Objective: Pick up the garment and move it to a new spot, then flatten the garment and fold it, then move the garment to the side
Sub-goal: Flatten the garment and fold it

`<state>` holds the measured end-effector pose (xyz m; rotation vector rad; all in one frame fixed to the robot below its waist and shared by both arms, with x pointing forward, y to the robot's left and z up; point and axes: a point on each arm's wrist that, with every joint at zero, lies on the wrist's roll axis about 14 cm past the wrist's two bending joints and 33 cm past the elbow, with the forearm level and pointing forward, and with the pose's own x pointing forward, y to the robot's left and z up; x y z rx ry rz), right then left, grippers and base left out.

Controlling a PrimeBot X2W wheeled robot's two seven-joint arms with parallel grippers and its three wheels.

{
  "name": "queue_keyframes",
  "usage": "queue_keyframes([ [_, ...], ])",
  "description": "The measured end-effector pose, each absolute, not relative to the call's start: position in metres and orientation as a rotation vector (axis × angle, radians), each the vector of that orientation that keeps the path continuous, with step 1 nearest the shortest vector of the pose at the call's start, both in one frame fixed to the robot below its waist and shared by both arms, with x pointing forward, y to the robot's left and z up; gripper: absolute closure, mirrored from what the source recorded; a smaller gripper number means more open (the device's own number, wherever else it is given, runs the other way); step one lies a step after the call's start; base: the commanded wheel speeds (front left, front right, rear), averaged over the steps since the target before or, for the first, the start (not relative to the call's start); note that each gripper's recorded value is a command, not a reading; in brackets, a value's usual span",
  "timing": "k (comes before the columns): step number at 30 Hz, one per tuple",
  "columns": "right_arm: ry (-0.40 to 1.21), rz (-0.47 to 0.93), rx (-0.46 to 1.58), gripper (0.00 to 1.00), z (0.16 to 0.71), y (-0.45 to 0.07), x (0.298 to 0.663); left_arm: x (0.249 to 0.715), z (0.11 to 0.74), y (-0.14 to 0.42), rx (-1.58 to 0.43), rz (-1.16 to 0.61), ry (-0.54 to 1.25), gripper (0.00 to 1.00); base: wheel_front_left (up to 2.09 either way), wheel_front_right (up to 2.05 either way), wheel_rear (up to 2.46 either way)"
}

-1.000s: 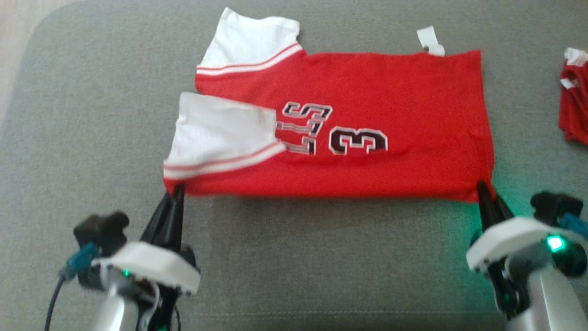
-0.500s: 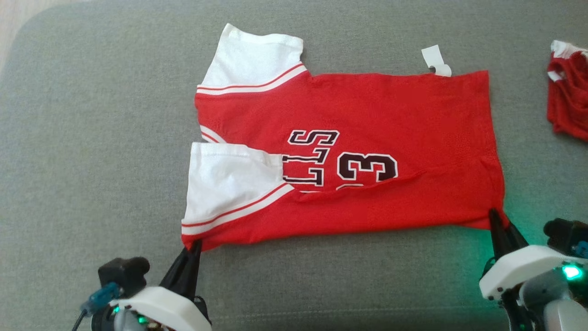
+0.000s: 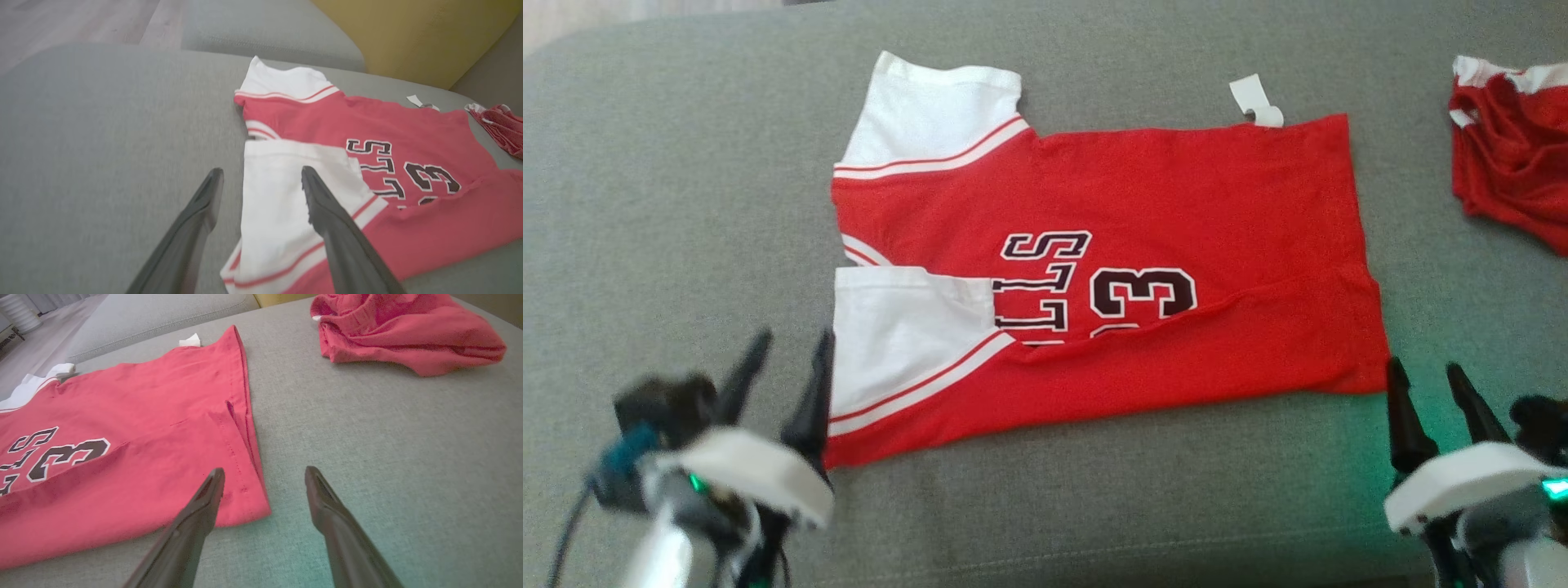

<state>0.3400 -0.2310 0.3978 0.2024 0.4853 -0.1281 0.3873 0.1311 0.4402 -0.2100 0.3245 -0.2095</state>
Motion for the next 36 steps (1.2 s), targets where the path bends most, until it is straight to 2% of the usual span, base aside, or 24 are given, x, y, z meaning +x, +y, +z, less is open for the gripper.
queue_keyframes([
  [8,0.378,-0.031,0.177,0.00,0.423,-0.206,0.393,0.475,0.483,0.123,-0.032,-0.363,0.228,0.00,0.00,0.00,0.00],
  [20,0.331,0.071,0.134,0.00,0.418,-0.180,0.455,0.585,0.450,0.104,0.110,-0.470,0.428,0.00,0.00,0.00,0.00],
  [27,0.334,0.072,0.107,0.00,0.410,-0.184,0.466,0.616,0.417,0.087,0.085,-0.485,0.509,0.00,0.00,0.00,0.00],
  [36,0.337,0.048,0.071,0.00,0.405,-0.197,0.469,0.632,0.369,0.079,0.109,-0.482,0.629,0.00,0.00,0.00,0.00],
])
